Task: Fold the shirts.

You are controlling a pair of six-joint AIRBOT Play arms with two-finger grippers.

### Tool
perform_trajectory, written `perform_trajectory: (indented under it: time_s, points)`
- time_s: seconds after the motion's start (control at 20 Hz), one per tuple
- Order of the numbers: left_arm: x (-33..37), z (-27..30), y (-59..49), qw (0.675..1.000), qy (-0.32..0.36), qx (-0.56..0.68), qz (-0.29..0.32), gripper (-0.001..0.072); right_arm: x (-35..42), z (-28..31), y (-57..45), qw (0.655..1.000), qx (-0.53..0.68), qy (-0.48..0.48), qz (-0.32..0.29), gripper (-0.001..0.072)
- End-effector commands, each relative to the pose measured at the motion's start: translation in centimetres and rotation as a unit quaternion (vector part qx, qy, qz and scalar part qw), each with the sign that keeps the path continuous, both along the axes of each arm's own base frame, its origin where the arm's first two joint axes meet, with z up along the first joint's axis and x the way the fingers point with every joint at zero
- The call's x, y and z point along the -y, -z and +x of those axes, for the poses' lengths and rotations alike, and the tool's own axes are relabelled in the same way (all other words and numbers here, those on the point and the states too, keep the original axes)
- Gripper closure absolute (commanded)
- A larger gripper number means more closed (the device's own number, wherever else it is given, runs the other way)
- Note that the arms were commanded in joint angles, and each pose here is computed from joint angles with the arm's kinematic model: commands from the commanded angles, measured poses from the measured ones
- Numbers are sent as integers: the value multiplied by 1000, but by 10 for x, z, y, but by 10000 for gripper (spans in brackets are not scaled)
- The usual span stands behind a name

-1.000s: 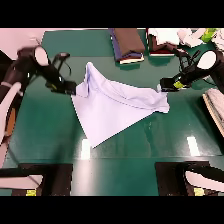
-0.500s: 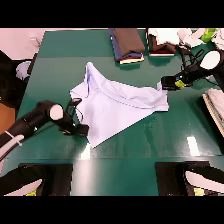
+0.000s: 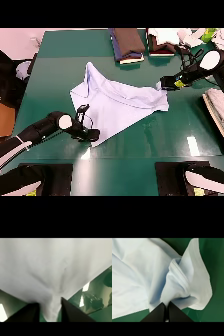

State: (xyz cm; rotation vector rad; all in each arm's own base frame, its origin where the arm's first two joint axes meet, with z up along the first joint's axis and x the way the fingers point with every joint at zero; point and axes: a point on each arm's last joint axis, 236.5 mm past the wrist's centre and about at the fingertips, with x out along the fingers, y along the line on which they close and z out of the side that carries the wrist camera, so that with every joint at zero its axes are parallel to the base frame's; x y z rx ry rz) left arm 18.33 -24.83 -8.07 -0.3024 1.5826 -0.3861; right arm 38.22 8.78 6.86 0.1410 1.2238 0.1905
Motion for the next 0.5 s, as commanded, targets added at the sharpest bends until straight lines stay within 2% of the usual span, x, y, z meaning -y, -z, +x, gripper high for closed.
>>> perform_trajectory:
  time_s: [0.0,0.05,0.15,0.25,0.35,0.45]
  points:
    - [22,12,-9,999,4,24,-46,605,-1,0,-1,1000,1,-1,0,695]
    - [25,16,-15,998,15,35,-50,686,-1,0,-3,1000,5,-1,1,695]
    - [24,39,-43,995,26,78,-54,686,-1,2,-20,999,35,1,4,695]
    - [10,87,-108,982,14,176,-62,687,6,2,-51,996,83,11,9,695]
    - [-25,130,-204,953,-18,297,-64,687,15,-3,-101,990,141,13,9,695]
    - [-75,149,-315,901,-59,426,-50,687,27,-10,-170,974,225,24,12,695]
